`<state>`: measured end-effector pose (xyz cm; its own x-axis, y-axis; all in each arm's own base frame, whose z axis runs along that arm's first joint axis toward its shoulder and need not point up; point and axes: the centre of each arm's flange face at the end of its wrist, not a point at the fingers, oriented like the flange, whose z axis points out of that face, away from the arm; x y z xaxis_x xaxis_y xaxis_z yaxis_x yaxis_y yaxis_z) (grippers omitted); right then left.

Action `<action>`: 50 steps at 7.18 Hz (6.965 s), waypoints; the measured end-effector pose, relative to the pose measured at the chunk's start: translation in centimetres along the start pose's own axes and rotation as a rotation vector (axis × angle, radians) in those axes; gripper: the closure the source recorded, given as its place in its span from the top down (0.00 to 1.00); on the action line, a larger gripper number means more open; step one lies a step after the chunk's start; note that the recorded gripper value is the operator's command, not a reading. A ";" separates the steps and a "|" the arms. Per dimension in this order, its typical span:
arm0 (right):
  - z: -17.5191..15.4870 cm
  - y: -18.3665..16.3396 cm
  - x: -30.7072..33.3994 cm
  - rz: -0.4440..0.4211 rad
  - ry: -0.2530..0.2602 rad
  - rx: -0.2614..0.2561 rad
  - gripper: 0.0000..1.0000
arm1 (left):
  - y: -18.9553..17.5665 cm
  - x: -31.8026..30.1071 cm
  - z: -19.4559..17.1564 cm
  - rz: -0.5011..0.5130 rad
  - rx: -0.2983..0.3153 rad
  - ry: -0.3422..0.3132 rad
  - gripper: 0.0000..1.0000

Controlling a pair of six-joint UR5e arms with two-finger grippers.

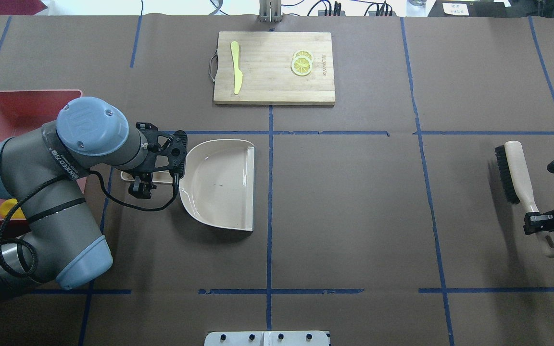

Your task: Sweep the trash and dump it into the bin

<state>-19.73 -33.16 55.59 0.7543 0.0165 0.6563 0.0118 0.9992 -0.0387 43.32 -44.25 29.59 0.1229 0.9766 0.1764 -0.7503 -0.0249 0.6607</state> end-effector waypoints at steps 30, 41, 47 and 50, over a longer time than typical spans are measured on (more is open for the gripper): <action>-12.1 -18.5 18.6 0.056 -0.042 0.059 1.00 | 56.6 -6.3 -7.8 -1.574 -0.069 0.286 1.00; -10.4 -18.5 18.4 0.001 -0.047 0.050 1.00 | 58.0 -6.4 -4.9 -1.517 -0.131 0.221 1.00; -9.3 -18.7 16.9 -0.027 -0.048 0.032 1.00 | 56.8 -6.0 -5.7 -1.502 -0.122 0.219 1.00; -9.4 -18.6 16.6 -0.029 -0.072 0.030 1.00 | 56.5 -6.0 -6.0 -1.491 -0.113 0.212 1.00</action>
<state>-1.28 -51.85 60.09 0.7051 -0.0105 0.7091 0.0121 0.9999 0.0027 -3.71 -50.20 61.44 0.7089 0.1041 -0.6976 -0.0722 0.9946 0.0750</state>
